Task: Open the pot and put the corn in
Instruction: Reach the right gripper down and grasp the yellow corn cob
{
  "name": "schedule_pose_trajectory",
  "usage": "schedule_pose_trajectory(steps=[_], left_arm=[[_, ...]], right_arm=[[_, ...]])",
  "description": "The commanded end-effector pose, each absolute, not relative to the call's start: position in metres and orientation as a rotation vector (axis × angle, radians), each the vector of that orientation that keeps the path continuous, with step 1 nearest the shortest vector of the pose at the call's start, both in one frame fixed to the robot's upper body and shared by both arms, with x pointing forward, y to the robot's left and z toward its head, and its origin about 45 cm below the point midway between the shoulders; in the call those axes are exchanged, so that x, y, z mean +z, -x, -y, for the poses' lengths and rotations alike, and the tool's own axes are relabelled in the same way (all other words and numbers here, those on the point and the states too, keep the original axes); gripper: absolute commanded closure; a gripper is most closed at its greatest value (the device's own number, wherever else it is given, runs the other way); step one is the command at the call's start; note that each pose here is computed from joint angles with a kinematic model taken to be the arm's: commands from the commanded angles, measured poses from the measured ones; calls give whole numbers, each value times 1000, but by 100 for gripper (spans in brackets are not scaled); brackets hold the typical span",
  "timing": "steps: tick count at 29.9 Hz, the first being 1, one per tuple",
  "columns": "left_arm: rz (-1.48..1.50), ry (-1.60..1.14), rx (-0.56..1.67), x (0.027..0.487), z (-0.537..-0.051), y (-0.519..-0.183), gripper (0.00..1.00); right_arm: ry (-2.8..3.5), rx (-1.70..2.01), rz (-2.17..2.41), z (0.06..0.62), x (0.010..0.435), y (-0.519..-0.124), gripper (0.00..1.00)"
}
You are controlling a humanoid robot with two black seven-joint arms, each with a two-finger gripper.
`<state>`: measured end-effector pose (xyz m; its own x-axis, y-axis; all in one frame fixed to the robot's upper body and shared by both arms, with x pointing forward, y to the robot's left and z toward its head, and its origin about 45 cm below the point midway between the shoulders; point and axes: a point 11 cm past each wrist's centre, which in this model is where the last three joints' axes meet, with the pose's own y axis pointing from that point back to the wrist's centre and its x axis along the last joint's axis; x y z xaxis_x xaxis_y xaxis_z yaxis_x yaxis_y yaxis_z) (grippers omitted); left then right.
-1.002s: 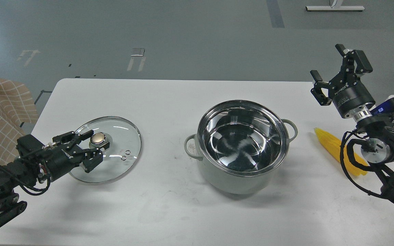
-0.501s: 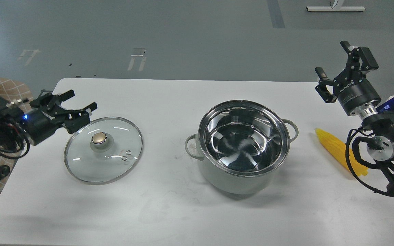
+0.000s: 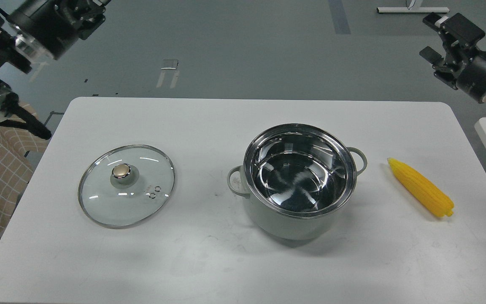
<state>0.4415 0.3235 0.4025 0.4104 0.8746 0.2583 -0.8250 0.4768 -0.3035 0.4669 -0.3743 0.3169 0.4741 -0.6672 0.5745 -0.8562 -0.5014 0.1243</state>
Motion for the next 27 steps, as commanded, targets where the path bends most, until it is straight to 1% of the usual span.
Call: schedule_pose_trajectory(steps=[1,6,8,10,16,18,23,27], left_arm=[[288,228,1085,387,-295,-460,7],[224,280,1058,379,-265,-465,6],[211,284,1045,375,-256,-465,6],[206,284,1042,374,-255,-465,6],[203,280,1035,372,-253,-464,6],[206,279,1030,372,-252,-463,6],[217,267,1010,371,-245,-462,6],[212,267,995,370,-242,-461,5]], right_arm=[[-2092,755,957,388,306,-458,0],[-1834,786,651,421,271,-434,0],[-1708,812,506,437,241,-419,0],[-1669,812,438,444,220,-407,0],[-1616,762,309,459,180,-380,0],[-1604,768,285,460,175,-376,0],[-1653,776,230,434,151,-373,0],[-1669,762,210,430,139,-366,0]])
